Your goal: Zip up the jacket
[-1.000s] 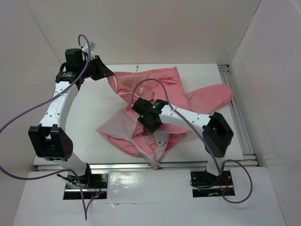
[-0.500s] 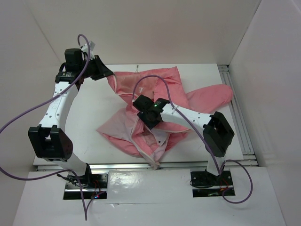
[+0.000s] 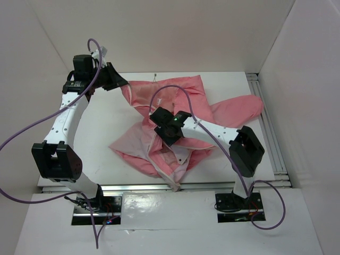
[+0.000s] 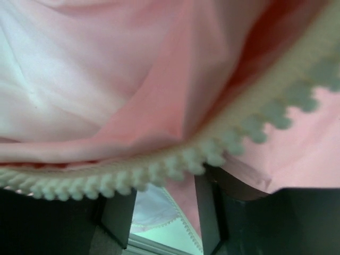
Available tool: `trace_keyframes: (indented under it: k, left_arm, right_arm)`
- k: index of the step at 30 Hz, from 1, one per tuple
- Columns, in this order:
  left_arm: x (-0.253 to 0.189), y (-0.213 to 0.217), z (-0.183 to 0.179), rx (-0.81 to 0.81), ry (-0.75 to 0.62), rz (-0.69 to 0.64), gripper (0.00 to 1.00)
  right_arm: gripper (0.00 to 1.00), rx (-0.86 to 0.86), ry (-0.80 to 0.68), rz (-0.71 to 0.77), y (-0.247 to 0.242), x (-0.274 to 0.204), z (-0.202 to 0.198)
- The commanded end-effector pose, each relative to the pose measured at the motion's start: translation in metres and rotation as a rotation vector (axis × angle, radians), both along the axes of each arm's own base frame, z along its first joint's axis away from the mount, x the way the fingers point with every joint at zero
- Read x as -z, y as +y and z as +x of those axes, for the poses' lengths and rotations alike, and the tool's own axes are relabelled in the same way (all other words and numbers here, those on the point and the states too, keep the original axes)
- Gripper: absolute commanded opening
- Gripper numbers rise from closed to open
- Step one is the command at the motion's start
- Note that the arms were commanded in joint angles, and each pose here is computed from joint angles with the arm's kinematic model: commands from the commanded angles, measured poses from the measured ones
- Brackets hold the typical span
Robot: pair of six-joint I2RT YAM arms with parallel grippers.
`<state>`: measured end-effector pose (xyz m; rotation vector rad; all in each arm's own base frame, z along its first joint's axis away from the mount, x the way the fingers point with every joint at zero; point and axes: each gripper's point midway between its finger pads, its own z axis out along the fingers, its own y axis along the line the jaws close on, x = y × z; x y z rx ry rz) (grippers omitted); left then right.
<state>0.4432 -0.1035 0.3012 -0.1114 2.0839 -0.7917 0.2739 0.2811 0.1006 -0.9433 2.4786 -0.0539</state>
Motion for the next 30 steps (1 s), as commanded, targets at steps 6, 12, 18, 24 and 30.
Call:
trace_keyframes:
  k: [6,12,18,24,30]
  left_arm:
    - [-0.014,0.000,-0.006,0.010,-0.053,0.014,0.00]
    - [-0.014,0.000,-0.006,0.010,-0.053,0.014,0.00]
    - [-0.010,0.000,-0.007,0.013,-0.048,0.021,0.00]
    - [-0.010,0.000,-0.007,0.017,-0.053,0.029,0.00]
    - [-0.014,0.000,-0.006,0.017,-0.062,0.029,0.00]
  right_arm:
    - [0.42,0.020,-0.014,0.045,0.008,0.023,0.014]
    - [0.28,0.025,-0.003,0.044,0.003,0.028,0.013]
    - [0.22,0.062,-0.025,0.082,-0.005,0.006,0.016]
    - [0.18,0.125,-0.058,0.148,-0.029,-0.027,0.016]
    - [0.17,0.199,-0.023,0.236,-0.055,-0.039,0.013]
